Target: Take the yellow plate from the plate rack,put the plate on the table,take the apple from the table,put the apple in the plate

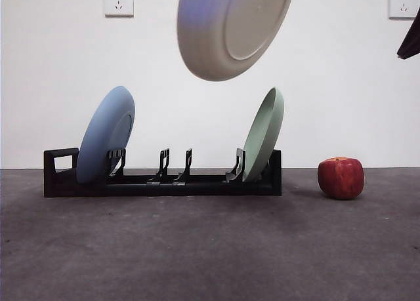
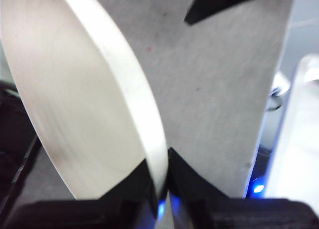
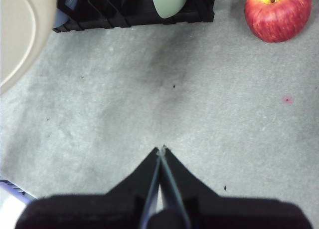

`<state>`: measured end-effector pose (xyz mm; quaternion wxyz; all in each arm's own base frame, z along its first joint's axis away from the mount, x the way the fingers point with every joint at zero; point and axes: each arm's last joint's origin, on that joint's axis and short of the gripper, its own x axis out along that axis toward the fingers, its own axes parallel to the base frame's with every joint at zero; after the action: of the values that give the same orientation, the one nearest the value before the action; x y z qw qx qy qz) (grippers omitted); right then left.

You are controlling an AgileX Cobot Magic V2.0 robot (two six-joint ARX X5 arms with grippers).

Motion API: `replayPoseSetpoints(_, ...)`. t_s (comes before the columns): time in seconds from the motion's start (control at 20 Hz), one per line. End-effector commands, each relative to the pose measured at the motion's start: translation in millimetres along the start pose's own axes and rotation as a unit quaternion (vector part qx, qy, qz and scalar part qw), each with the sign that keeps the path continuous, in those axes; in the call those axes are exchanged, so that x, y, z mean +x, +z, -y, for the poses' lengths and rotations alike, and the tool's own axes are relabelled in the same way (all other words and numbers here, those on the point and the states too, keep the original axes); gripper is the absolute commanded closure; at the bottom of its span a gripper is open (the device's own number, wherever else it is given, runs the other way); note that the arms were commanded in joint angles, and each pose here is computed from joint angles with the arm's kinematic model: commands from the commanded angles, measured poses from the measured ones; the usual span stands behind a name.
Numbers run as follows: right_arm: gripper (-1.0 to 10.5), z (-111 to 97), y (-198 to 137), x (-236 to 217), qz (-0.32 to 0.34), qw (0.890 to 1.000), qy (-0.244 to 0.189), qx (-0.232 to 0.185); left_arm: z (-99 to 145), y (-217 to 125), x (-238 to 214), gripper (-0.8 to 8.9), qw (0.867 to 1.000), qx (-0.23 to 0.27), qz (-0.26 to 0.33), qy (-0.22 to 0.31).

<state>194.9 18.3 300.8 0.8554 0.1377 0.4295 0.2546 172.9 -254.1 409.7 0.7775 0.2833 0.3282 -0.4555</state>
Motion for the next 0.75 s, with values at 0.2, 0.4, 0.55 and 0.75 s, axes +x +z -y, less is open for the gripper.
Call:
replayPoseSetpoints(0.2,9.5,-0.2,1.0,0.2,0.003,1.0,0.0,-0.01,21.3,3.0,57.0,8.22,0.995,0.05,-0.087,0.018)
replayPoseSetpoints(0.4,9.5,2.3,3.3,0.1,0.015,0.999,-0.043,0.005,48.5,2.2,115.3,8.22,0.978,0.108,-0.163,0.072)
replayPoseSetpoints(0.55,9.5,4.0,8.1,-0.4,0.041,0.996,-0.074,0.017,64.2,-3.2,155.5,8.22,0.966,0.136,-0.203,0.084)
replayPoseSetpoints(0.75,9.5,3.8,12.0,-0.7,0.06,0.995,-0.076,0.01,78.3,-15.5,200.0,8.22,0.949,0.168,-0.251,0.093)
